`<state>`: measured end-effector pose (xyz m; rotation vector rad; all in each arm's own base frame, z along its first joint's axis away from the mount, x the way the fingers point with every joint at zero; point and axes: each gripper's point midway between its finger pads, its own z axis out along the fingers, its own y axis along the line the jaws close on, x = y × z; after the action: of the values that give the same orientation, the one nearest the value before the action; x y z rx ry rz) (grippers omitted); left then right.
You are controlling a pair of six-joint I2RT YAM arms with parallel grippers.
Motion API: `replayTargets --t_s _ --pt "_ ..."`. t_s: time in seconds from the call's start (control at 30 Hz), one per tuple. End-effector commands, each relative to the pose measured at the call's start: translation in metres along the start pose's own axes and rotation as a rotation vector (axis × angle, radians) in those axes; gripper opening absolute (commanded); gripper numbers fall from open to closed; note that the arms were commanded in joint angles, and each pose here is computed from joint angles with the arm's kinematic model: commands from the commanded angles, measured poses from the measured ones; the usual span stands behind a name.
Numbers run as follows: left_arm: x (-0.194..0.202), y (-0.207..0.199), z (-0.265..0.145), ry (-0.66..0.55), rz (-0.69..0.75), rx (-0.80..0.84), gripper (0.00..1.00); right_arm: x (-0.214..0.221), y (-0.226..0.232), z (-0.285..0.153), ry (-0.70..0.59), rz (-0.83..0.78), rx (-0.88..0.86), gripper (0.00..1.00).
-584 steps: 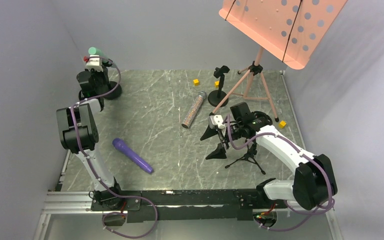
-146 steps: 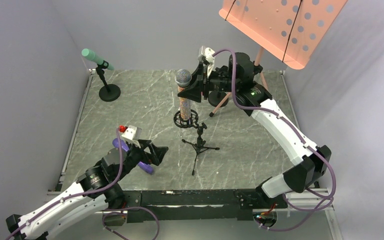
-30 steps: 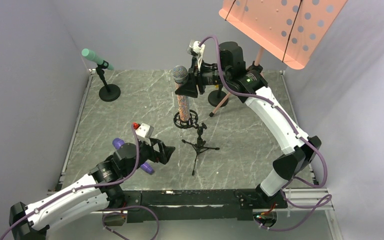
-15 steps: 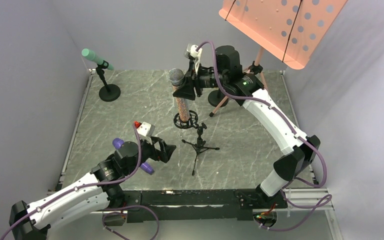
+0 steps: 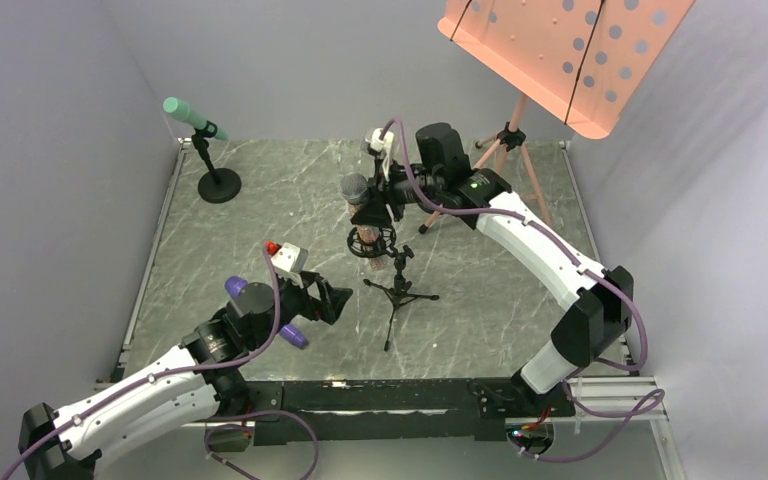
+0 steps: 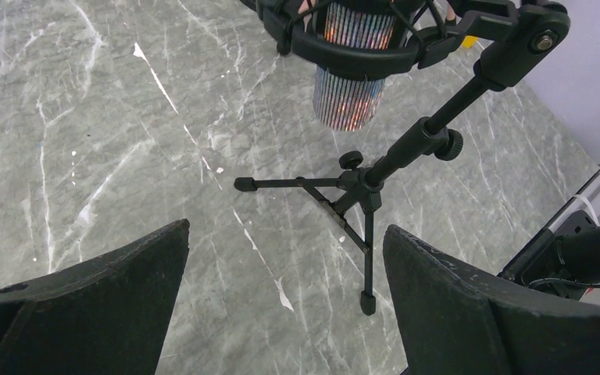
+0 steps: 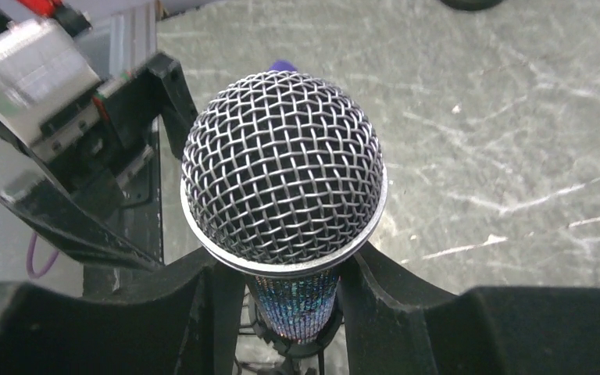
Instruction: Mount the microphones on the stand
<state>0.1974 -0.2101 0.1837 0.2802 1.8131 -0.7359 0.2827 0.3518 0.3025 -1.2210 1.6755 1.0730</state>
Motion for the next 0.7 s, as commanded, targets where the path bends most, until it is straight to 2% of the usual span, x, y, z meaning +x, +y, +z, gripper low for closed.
replayTargets --t_s 0.0,0.33,0.5,0.57,0.67 --pt "-0.017 -0.008 -0.002 -0.059 -0.025 0.034 0.97 0.081 0.014 -0.006 0.205 0.14 -0.017 0.0" --pt "-0.01 -0.005 -0.006 -0.054 -0.05 0.036 0.97 0.137 0.027 -0.006 0.281 0.141 -0.084 0.0" --pt "-0.009 -0.006 -0.007 -0.055 -0.06 0.04 0.97 0.137 0.029 -0.006 0.283 0.129 -0.103 0.0" --pt "-0.009 -0.006 -0.007 -0.052 -0.061 0.042 0.97 0.131 0.03 -0.005 0.287 0.125 -0.131 0.1" --pt "-0.013 -0.008 -0.008 -0.06 -0.065 0.046 0.98 0.107 0.032 -0.004 0.27 0.115 -0.166 0.44"
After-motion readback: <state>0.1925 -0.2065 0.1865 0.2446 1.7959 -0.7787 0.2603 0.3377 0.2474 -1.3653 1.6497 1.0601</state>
